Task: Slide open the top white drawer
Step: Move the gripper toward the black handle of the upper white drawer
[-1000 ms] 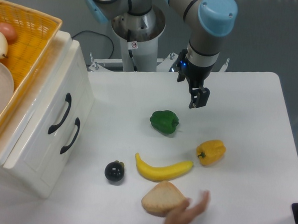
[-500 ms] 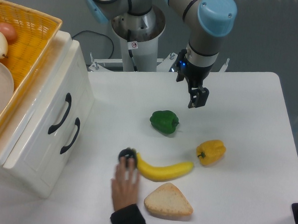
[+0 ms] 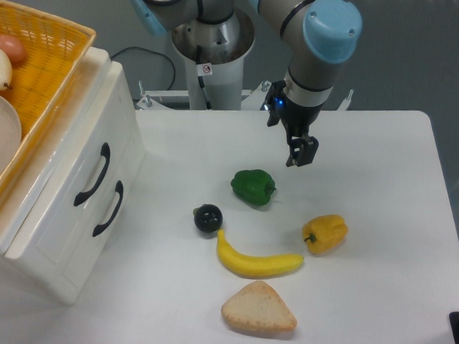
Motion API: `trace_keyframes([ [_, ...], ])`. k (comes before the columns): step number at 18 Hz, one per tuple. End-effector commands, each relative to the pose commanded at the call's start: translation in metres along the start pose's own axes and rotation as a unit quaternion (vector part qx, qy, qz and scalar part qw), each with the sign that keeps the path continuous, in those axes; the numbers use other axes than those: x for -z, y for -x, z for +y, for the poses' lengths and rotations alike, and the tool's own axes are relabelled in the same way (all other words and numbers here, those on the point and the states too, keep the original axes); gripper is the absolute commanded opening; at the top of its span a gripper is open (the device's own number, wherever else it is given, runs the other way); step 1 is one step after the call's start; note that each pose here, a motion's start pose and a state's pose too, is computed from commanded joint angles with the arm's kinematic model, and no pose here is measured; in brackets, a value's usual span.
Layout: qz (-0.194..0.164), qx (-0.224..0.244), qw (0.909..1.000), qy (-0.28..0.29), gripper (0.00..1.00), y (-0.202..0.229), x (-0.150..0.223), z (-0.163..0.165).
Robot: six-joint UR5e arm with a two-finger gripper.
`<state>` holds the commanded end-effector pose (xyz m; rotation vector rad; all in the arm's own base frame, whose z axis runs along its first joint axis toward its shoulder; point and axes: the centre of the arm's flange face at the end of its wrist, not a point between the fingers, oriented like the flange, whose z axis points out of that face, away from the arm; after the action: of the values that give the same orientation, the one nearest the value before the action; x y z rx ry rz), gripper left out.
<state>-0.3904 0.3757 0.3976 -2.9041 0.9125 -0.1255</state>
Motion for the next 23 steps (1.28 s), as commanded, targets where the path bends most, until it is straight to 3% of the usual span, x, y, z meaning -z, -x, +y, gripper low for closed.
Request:
trace_keyframes([
  [5,0.0,0.069,0.9976,0.003,1.0,-0.003,-0.001,-0.032],
  [8,0.01,0.069,0.9975,0.005,1.0,-0.011,-0.008,-0.049],
  [10,0.017,0.094,0.9955,0.001,1.0,-0.015,-0.009,-0.055],
  [12,0.022,0.161,0.9862,-0.032,1.0,-0.015,-0.008,-0.079],
  [14,0.034,0.231,0.9693,-0.078,1.0,-0.015,-0.006,-0.092],
  [16,0.045,0.257,0.9601,-0.102,1.0,-0.016,-0.006,-0.098],
  [19,0.051,0.266,0.9578,-0.096,1.0,-0.022,-0.009,-0.118],
  [23,0.064,0.338,0.9348,-0.088,1.0,-0.023,-0.015,-0.146],
])
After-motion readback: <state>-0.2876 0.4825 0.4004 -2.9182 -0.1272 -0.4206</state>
